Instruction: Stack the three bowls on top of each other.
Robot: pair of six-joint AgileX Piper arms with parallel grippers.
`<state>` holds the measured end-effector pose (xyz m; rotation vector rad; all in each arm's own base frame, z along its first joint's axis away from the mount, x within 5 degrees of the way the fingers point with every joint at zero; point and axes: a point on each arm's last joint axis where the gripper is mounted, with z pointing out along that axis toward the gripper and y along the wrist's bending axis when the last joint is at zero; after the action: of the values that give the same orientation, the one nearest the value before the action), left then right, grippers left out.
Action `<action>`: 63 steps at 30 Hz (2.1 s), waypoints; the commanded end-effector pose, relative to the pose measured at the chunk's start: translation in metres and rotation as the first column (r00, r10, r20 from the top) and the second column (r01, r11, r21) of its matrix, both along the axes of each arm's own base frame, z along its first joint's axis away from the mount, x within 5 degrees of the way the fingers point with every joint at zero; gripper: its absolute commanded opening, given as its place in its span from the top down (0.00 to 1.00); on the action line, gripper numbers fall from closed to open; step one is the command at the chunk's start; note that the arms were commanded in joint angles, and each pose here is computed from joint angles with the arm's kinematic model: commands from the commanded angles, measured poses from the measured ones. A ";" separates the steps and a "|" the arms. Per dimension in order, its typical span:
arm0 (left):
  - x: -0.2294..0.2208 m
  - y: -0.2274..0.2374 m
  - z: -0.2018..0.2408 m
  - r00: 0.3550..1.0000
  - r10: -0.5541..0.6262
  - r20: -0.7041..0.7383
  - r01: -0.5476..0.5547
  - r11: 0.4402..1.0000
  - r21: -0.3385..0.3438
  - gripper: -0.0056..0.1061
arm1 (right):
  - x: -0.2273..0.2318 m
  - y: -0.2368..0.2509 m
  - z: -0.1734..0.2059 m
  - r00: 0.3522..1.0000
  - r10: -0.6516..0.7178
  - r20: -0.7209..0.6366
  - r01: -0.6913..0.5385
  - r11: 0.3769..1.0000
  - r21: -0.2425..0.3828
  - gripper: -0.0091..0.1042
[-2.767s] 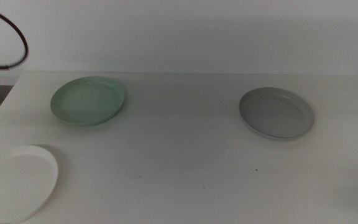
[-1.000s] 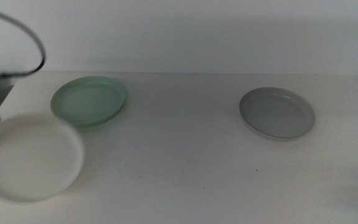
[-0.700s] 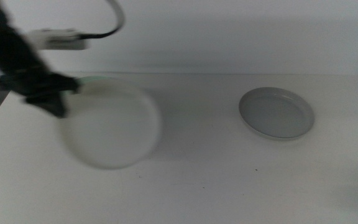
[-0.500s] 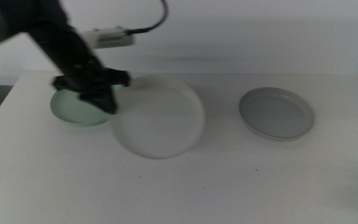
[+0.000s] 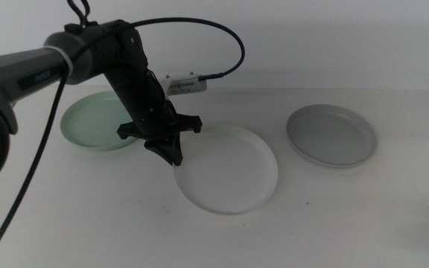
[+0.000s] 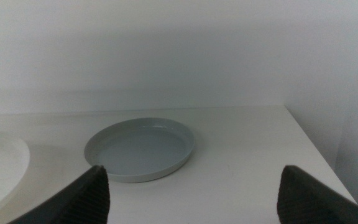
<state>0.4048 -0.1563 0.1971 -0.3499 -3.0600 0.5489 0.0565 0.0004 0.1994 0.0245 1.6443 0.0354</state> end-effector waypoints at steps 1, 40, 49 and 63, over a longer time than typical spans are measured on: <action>0.001 -0.004 0.002 1.000 -0.016 0.008 0.016 1.000 -0.022 0.97 | 0.000 0.000 0.000 1.000 -0.002 0.012 0.002 1.000 -0.007 0.18; 0.015 -0.007 -0.021 1.000 -0.010 0.009 0.011 0.996 -0.087 0.49 | 0.000 0.000 0.000 1.000 -0.002 0.012 0.002 1.000 -0.007 0.18; 0.019 0.049 0.064 0.979 0.088 0.183 -0.072 0.993 -0.097 0.11 | 0.000 0.000 0.000 1.000 -0.002 0.012 0.002 1.000 -0.007 0.18; 0.037 0.176 0.099 0.839 0.239 0.488 -0.337 0.933 0.123 0.11 | 0.000 0.000 0.000 1.000 -0.002 0.012 0.002 1.000 -0.007 0.18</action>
<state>0.4317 0.0076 0.3013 -0.0376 -3.5763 0.2006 0.0565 0.0004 0.1994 0.0245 1.6443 0.0354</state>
